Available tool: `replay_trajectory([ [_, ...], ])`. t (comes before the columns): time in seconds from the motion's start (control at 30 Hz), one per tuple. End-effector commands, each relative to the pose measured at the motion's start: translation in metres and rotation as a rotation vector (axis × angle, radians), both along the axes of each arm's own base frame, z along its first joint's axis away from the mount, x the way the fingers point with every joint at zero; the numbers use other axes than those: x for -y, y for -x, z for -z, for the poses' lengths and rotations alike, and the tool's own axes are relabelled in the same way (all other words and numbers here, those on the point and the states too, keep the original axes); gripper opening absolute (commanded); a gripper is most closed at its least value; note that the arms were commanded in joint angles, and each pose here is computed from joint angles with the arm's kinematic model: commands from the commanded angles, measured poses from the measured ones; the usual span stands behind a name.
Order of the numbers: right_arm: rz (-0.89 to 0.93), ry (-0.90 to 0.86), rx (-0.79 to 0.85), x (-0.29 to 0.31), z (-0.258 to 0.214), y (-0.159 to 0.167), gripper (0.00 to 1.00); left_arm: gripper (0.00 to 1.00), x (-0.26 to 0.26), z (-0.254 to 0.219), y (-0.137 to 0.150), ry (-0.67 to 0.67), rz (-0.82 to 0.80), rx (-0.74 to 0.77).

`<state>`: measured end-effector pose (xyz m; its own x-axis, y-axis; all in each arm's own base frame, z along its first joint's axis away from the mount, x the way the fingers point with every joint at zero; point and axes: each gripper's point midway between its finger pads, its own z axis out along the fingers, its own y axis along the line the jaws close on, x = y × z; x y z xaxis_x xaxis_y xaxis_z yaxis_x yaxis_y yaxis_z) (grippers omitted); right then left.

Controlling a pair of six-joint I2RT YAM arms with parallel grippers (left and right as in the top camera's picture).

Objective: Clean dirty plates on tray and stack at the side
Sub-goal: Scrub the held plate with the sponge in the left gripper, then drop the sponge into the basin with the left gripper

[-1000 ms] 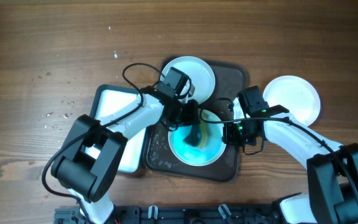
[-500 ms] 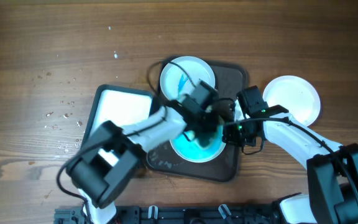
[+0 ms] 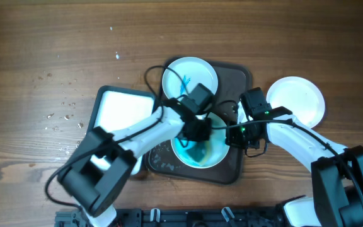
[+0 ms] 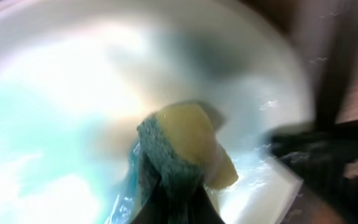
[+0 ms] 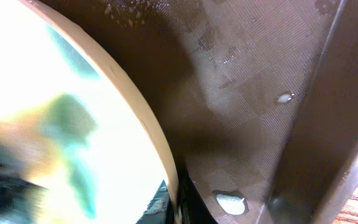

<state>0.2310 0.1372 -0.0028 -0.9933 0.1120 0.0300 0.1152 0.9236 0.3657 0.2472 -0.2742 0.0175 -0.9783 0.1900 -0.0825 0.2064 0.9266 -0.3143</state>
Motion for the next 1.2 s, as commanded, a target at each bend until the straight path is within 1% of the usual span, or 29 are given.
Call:
replay_trajectory([
  [0.0,0.009,0.097,-0.007,0.017,0.014,0.001,0.04,0.04,-0.064,-0.006,-0.026,-0.222,0.001,0.144],
  [0.07,0.009,0.096,-0.006,0.016,0.014,0.001,0.04,0.04,-0.08,-0.014,-0.035,-0.25,-0.004,0.175],
  [0.17,0.01,0.096,-0.004,0.016,0.014,0.0,0.04,0.04,-0.077,-0.014,-0.042,-0.219,-0.012,0.183],
  [0.3,0.01,0.095,-0.003,0.016,0.014,0.0,0.04,0.04,-0.027,-0.002,-0.028,-0.05,0.04,0.151],
  [0.47,0.01,0.096,-0.004,0.016,0.014,0.0,0.04,0.04,0.008,0.031,-0.011,-0.002,0.052,0.114],
  [0.53,0.009,0.096,-0.005,0.016,0.014,0.0,0.04,0.04,0.032,0.029,-0.001,0.119,0.094,0.057],
  [0.63,0.01,0.096,-0.004,0.016,0.014,0.0,0.04,0.04,0.078,-0.003,0.019,0.414,0.196,-0.039],
  [0.67,0.01,0.095,-0.003,0.016,0.014,0.0,0.04,0.04,0.083,-0.009,0.021,0.454,0.199,-0.057],
  [0.73,0.011,0.096,-0.004,0.016,0.014,0.0,0.04,0.04,0.087,-0.013,0.025,0.485,0.21,-0.077],
  [0.83,0.011,0.096,-0.006,0.016,0.014,0.001,0.04,0.04,0.079,-0.012,0.024,0.471,0.19,-0.102],
  [0.9,0.01,0.096,-0.008,0.017,0.014,0.001,0.04,0.04,0.059,-0.021,0.013,0.445,0.126,-0.111],
  [0.97,0.01,0.098,-0.011,0.017,0.015,0.002,0.04,0.04,0.032,-0.037,-0.003,0.406,0.06,-0.072],
  [1.0,0.01,0.098,-0.012,0.017,0.015,0.002,0.04,0.04,0.01,-0.053,-0.013,0.37,0.012,-0.025],
  [1.03,0.01,0.098,-0.013,0.017,0.015,0.002,0.04,0.04,-0.008,-0.073,-0.018,0.356,0.0,0.032],
  [1.1,0.01,0.099,-0.013,0.017,0.015,0.002,0.04,0.04,-0.041,-0.103,-0.023,0.309,-0.052,0.122],
  [1.17,0.01,0.099,-0.013,0.017,0.015,0.002,0.04,0.04,-0.093,-0.129,-0.024,0.177,-0.166,0.239],
])
